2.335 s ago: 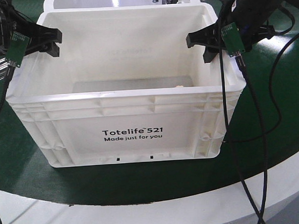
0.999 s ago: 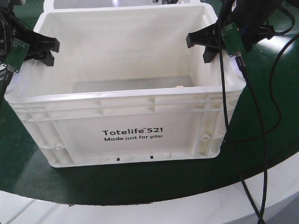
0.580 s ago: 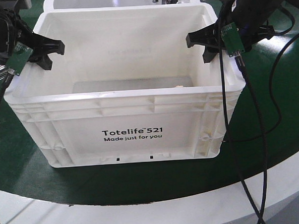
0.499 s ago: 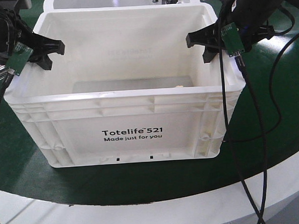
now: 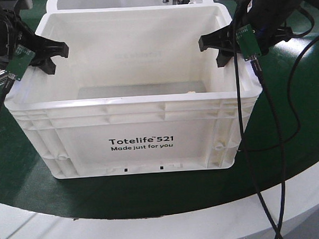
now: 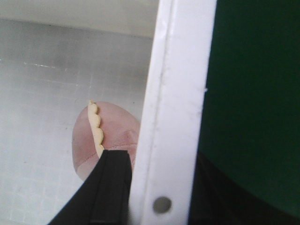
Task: Place moving items into box and shelve
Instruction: 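Lift the tote off the table with both grippers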
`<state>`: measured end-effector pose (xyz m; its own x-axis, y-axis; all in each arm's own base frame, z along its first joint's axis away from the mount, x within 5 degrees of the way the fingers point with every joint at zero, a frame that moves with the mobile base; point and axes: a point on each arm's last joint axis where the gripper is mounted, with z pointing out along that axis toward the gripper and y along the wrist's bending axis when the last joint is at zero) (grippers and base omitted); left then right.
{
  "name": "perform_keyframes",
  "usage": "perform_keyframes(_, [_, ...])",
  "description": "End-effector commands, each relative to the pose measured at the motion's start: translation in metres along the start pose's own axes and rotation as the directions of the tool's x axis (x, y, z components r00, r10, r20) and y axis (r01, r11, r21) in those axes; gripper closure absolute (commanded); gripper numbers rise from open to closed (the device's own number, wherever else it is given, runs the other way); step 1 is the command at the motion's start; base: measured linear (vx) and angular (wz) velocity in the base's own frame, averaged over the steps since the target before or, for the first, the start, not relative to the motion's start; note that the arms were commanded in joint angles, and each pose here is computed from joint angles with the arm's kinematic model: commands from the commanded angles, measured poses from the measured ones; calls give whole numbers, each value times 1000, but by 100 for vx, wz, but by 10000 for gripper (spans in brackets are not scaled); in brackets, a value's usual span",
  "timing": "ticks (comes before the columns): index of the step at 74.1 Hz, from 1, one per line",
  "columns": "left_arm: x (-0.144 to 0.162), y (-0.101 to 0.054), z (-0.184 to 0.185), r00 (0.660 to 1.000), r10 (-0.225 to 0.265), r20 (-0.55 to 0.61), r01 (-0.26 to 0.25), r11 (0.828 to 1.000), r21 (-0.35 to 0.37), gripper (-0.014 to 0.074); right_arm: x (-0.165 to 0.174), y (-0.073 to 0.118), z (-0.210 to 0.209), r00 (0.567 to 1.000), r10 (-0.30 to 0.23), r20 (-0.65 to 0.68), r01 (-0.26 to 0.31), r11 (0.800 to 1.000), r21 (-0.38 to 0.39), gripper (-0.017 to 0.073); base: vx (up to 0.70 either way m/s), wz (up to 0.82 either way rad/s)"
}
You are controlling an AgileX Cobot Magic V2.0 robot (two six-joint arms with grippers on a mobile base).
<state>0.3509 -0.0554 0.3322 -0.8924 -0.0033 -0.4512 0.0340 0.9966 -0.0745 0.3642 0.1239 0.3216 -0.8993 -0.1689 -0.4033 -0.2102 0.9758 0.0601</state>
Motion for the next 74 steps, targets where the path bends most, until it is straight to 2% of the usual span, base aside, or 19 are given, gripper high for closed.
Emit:
perform_keyframes(1, [-8,-3,-43,983,-4,184,-4,999,42,601,-8,14,-35,988,17,154,3,992,-129,567,0,0])
perform_keyframes(19, [-2,-2,-72,970,21,243,-32,999,44,600,-2,14,-69,972,22,233,12,990,-144,566,0,0])
perform_keyframes(34, [5,-4,-95,959,2,282,-27,996,84,600,6,14,-97,960,28,279,18,987,-162,566,0,0])
perform_keyframes(62, [21,-12,-126,954,-29,299,-30,981,192,600,24,21,-137,948,74,311,16,961,-276,566,0,0])
perform_keyframes(74, [26,-14,-134,954,-41,297,-28,974,224,600,29,23,-144,950,80,301,16,953,-302,566,0,0])
